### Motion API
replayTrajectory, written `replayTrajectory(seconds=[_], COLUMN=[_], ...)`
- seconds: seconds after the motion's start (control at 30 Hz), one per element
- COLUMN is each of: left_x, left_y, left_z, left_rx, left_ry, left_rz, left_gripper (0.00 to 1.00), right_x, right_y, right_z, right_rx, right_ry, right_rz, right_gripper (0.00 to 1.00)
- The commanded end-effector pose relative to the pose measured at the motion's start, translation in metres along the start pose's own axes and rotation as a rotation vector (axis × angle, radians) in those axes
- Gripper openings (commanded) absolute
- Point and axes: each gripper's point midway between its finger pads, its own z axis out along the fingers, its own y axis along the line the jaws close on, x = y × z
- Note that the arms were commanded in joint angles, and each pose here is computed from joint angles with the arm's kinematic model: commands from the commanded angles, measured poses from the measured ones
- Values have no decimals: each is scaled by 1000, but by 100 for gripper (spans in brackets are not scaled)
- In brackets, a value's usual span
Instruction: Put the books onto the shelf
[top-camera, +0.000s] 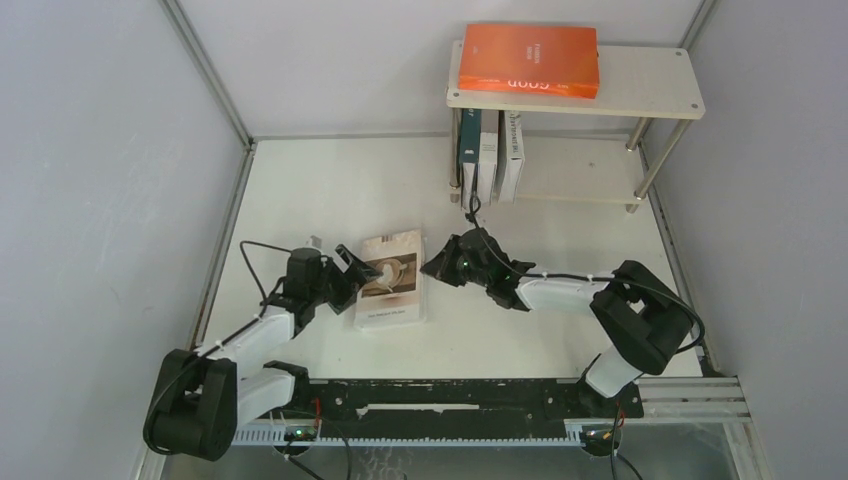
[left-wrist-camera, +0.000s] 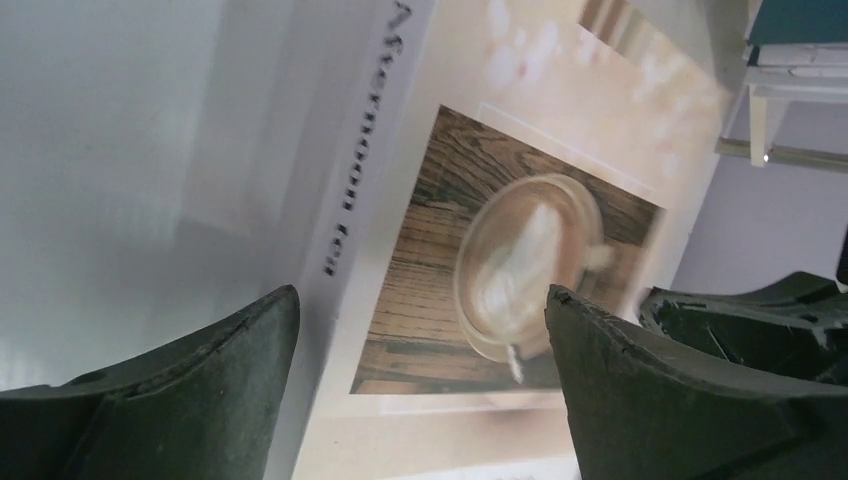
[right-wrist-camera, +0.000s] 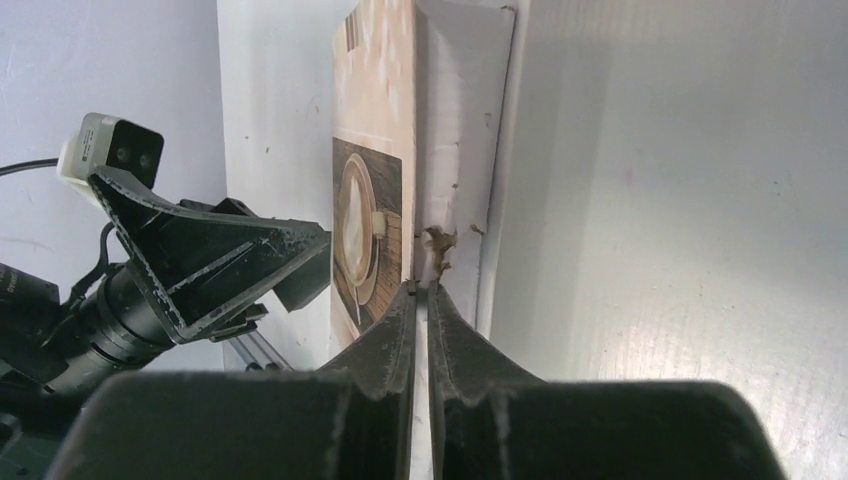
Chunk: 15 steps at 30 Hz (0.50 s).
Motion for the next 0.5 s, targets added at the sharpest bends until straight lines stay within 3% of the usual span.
replayTrajectory(seconds=[0.0,0.3,0.47], left_x=[6,27,28], left_y=[-15,-10,-8], left_z=[1,8,6], left_rx=[114,155,156], left_ry=[33,124,116], left_rz=[-1,-35,-31], left_gripper=[96,100,100], right_x=[-5,-10,-7], right_y=[15,13,-22], right_z=[-10,-16,-23], right_rx=[-44,-32,118], right_ry=[16,32,23], right_rz=[70,126,14], right_gripper=[0,2,35])
